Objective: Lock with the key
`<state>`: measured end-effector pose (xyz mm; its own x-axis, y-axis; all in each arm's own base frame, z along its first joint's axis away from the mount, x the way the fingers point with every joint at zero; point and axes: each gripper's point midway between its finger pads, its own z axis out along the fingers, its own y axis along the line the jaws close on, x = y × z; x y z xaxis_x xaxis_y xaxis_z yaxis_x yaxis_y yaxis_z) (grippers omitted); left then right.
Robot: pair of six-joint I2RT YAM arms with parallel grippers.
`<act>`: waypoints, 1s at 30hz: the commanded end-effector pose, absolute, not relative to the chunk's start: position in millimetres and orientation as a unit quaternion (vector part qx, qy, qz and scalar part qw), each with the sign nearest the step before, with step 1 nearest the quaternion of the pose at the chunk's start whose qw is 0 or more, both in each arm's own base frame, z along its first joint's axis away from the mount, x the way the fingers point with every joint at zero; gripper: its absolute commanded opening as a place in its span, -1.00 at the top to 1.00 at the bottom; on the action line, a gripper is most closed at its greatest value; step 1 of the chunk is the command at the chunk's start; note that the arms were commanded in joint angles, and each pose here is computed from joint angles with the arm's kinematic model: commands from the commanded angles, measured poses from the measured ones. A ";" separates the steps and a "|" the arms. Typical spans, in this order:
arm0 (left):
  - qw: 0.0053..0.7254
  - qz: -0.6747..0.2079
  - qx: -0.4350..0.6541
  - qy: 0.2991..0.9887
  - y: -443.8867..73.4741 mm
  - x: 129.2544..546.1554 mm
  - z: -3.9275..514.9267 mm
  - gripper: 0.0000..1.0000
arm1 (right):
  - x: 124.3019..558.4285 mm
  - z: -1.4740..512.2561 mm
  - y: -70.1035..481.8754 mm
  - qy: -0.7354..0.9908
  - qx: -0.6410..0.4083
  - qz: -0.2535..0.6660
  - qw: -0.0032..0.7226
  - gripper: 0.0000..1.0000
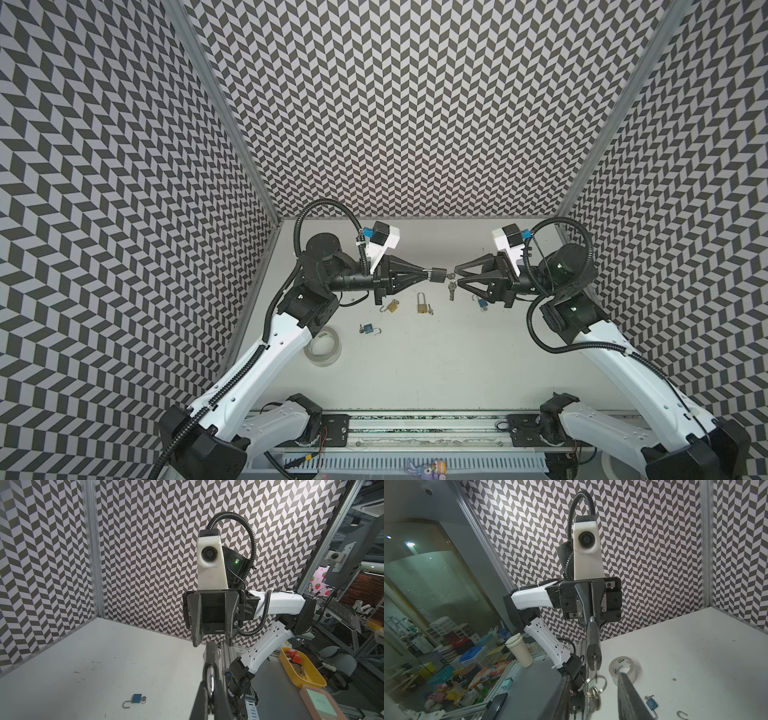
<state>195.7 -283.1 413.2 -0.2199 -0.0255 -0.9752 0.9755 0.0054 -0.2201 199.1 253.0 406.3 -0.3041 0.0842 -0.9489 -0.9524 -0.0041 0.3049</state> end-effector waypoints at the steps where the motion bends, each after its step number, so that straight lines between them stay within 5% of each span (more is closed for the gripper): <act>1: 0.459 -0.558 0.447 0.528 -284.1 191.8 421.8 1.00 | 191.9 424.5 254.0 0.522 -0.415 0.592 0.452 0.26; 16: 0.455 -0.560 0.449 0.527 -287.0 191.8 421.0 1.00 | 194.5 419.4 259.6 0.530 -0.413 0.595 0.441 0.45; 30: 0.459 -0.555 0.447 0.531 -287.4 194.7 420.1 1.00 | 192.9 418.5 260.6 0.530 -0.415 0.594 0.441 0.91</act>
<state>198.6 -286.4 408.1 -0.2308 -0.0155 -0.9729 0.9730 -0.0001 -0.2308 199.0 260.5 406.5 -0.3098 0.0698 -0.9482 -0.9507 -0.0361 0.3080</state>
